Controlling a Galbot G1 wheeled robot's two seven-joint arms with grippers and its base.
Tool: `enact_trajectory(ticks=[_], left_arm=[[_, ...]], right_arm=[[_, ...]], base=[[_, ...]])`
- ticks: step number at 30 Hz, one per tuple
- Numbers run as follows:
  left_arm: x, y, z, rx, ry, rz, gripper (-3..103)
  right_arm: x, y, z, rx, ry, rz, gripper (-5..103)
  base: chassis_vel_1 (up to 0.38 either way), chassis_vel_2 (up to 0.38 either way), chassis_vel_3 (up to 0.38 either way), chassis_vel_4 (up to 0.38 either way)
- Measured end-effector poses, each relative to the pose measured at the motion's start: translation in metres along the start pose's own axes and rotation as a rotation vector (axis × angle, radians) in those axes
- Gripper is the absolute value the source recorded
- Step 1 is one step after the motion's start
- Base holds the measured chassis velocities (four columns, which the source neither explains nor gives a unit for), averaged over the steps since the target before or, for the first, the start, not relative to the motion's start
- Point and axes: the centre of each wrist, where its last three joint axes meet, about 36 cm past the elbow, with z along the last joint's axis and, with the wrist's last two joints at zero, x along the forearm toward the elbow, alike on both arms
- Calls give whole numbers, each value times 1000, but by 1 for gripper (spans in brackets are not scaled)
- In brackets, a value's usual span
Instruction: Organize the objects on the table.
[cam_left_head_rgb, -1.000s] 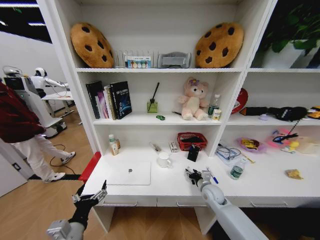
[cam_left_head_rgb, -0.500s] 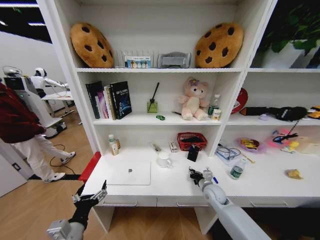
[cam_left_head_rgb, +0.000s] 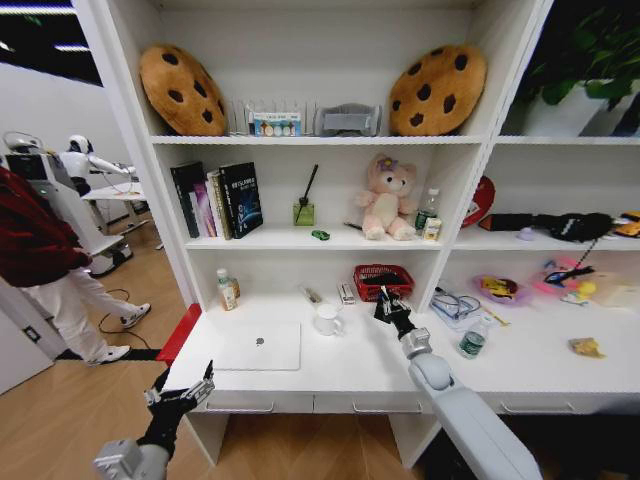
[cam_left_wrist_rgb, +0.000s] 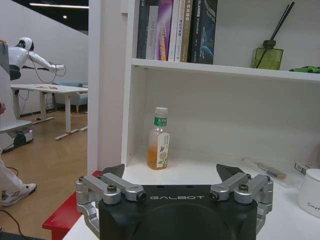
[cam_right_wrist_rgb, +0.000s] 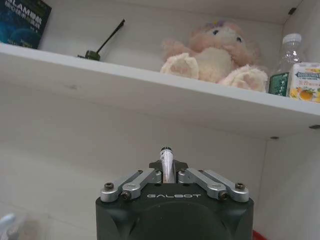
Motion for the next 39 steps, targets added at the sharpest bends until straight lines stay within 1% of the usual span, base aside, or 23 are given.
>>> enact_trajectory(ticks=[1, 2, 3, 5, 6, 8, 10, 13, 14, 16, 19, 25, 35, 36, 37, 39], left_arm=[[0, 0, 0, 0, 0, 0, 100], [0, 0, 0, 0, 0, 0, 100], [0, 0, 0, 0, 0, 0, 100], [0, 0, 0, 0, 0, 0, 100], [0, 0, 0, 0, 0, 0, 100], [0, 0, 0, 0, 0, 0, 100], [0, 0, 0, 0, 0, 0, 100], [0, 0, 0, 0, 0, 0, 100], [0, 0, 0, 0, 0, 0, 100], [0, 0, 0, 0, 0, 0, 100], [0, 0, 0, 0, 0, 0, 100], [0, 0, 0, 0, 0, 0, 100], [0, 0, 0, 0, 0, 0, 100], [0, 0, 0, 0, 0, 0, 100], [0, 0, 0, 0, 0, 0, 100], [0, 0, 0, 0, 0, 0, 100]], right_arm=[[0, 0, 0, 0, 0, 0, 10], [-15, 7, 3, -11, -38, 7, 10], [-15, 7, 3, -11, -38, 7, 10], [-35, 10, 7, -9, -79, 22, 10], [-35, 10, 7, -9, -79, 22, 10], [-51, 5, 10, -5, -97, 43, 10], [-56, 2, 11, -2, -99, 52, 10], [-67, -13, 12, 7, -102, 82, 10], [-67, -13, 12, 7, -102, 82, 10], [-66, -24, 16, 11, -89, 100, 10], [-63, -27, 23, 10, -81, 108, 10], [-60, -23, 36, 3, -72, 110, 10], [-60, -28, 46, 11, -55, 120, 9], [-58, -28, 45, 1, -35, 122, 14], [-58, -28, 45, 1, -35, 122, 14], [-54, -27, 40, -33, 8, 134, 25]], base=[[0, 0, 0, 0], [0, 0, 0, 0], [0, 0, 0, 0], [0, 0, 0, 0], [0, 0, 0, 0], [0, 0, 0, 0], [0, 0, 0, 0], [0, 0, 0, 0], [0, 0, 0, 0], [0, 0, 0, 0], [0, 0, 0, 0], [0, 0, 0, 0], [0, 0, 0, 0], [0, 0, 0, 0], [0, 0, 0, 0], [0, 0, 0, 0]])
